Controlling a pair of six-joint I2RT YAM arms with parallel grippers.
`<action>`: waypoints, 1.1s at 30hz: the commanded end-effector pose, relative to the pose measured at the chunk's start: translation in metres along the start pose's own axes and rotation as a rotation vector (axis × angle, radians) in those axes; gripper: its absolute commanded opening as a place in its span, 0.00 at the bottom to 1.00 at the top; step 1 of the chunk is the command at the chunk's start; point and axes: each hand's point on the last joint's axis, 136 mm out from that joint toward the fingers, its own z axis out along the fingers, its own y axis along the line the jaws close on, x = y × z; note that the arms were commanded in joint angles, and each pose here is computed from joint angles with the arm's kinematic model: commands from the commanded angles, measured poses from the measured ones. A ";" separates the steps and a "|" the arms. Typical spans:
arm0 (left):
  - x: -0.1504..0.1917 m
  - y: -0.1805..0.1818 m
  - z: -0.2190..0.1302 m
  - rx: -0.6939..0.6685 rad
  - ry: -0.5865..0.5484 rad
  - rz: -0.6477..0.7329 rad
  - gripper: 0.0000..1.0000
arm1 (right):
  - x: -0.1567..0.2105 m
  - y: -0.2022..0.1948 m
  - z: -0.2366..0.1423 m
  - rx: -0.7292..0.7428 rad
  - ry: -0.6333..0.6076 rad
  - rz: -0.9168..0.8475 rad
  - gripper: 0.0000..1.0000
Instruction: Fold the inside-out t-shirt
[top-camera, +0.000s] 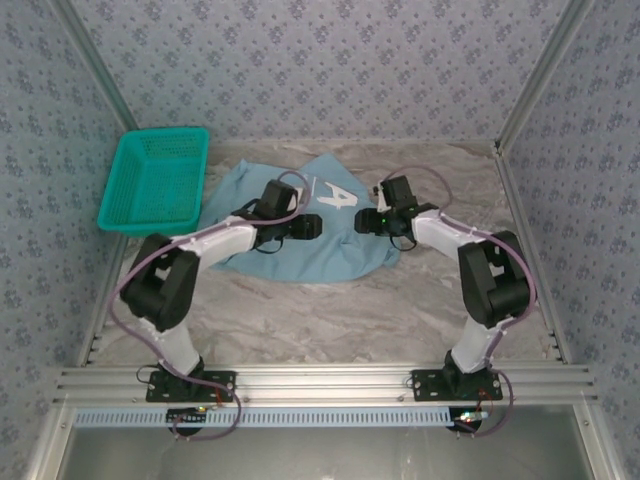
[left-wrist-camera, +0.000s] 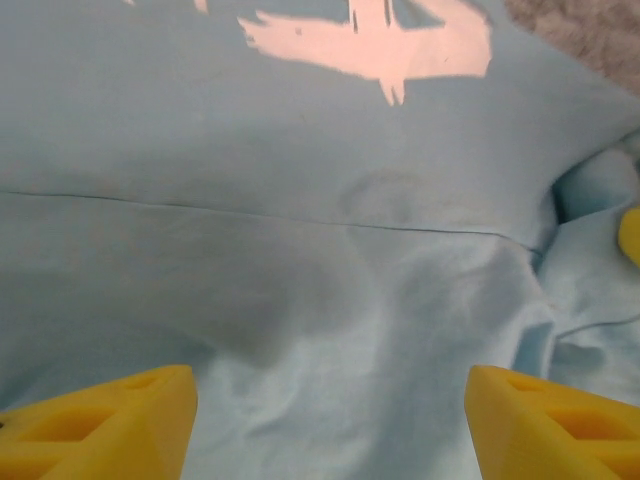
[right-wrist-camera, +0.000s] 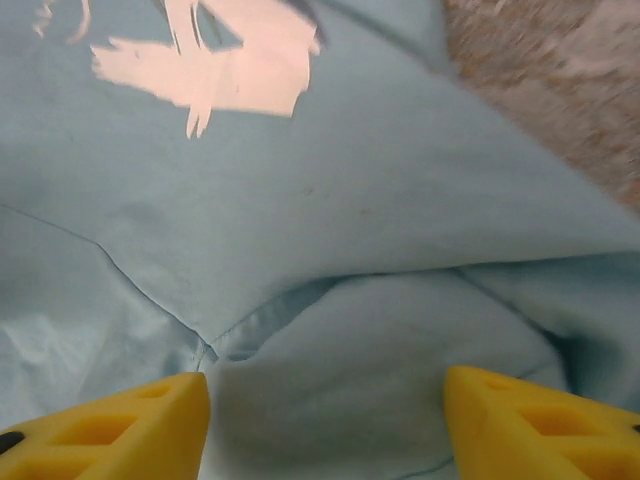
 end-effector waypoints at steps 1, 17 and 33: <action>0.005 0.005 0.013 -0.026 0.044 0.004 0.70 | 0.015 0.009 0.003 -0.028 0.047 -0.034 0.40; 0.009 -0.042 0.004 0.167 0.070 0.003 0.70 | 0.087 0.043 -0.087 -0.220 -0.014 -0.074 0.05; 0.012 -0.068 0.065 0.158 0.177 0.069 0.33 | -0.032 -0.073 0.009 -0.011 -0.087 0.176 0.57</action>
